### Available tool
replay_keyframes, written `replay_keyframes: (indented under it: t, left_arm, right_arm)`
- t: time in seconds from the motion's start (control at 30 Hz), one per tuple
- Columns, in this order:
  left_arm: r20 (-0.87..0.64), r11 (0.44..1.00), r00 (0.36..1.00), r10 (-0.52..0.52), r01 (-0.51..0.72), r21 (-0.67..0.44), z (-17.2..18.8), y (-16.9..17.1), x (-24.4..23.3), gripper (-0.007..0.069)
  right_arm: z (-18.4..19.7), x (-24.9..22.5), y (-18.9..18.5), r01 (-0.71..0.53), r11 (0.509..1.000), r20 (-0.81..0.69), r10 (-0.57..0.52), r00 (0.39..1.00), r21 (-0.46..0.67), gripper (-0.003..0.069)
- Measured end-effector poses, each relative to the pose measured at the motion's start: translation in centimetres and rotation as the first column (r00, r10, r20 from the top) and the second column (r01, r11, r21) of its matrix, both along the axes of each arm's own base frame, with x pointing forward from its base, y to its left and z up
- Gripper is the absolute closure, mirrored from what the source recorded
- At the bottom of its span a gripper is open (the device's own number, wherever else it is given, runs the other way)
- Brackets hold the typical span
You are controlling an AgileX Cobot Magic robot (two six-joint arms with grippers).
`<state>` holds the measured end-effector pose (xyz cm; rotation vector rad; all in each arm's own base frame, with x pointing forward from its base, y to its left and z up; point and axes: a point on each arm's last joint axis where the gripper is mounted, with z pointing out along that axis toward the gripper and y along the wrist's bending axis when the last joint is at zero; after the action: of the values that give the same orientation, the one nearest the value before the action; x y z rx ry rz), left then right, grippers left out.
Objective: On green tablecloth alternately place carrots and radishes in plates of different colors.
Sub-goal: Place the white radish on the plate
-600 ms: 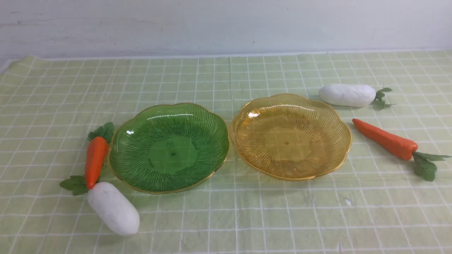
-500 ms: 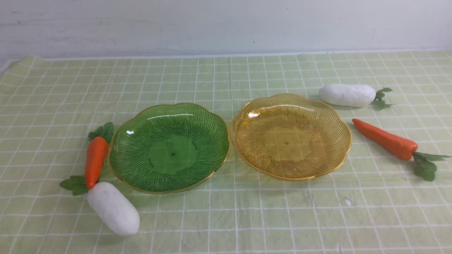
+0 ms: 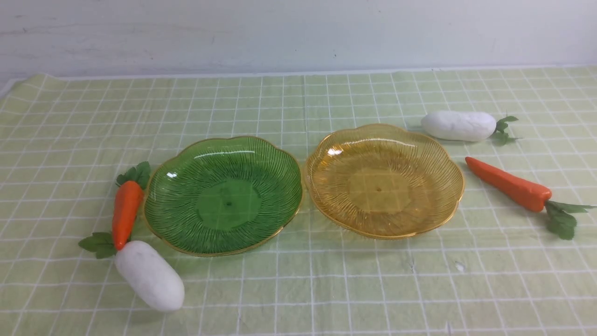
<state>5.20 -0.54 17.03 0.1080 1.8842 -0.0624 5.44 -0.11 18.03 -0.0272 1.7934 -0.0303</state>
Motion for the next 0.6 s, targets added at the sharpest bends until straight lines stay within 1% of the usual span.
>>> replay_keyframes:
  t: [0.27,0.43,0.6]
  left_arm:
    - [0.000,1.000,1.000,0.000,0.000,0.000,0.00,0.00,0.00,0.0633]
    - [0.004,0.999,1.000,-0.003,0.003,0.041,0.00,0.09,0.01,0.0633]
    - [0.004,0.999,1.000,-0.004,0.004,0.046,-0.01,0.10,0.01,0.0633]
  right_arm:
    - [0.00,0.00,0.00,0.000,1.000,0.000,0.000,1.000,0.000,0.0573]
    - [0.00,0.00,0.00,0.000,1.000,0.000,0.000,1.000,0.000,0.0573]
    - [0.00,0.00,0.00,0.000,1.000,0.000,0.000,1.000,0.000,0.0573]
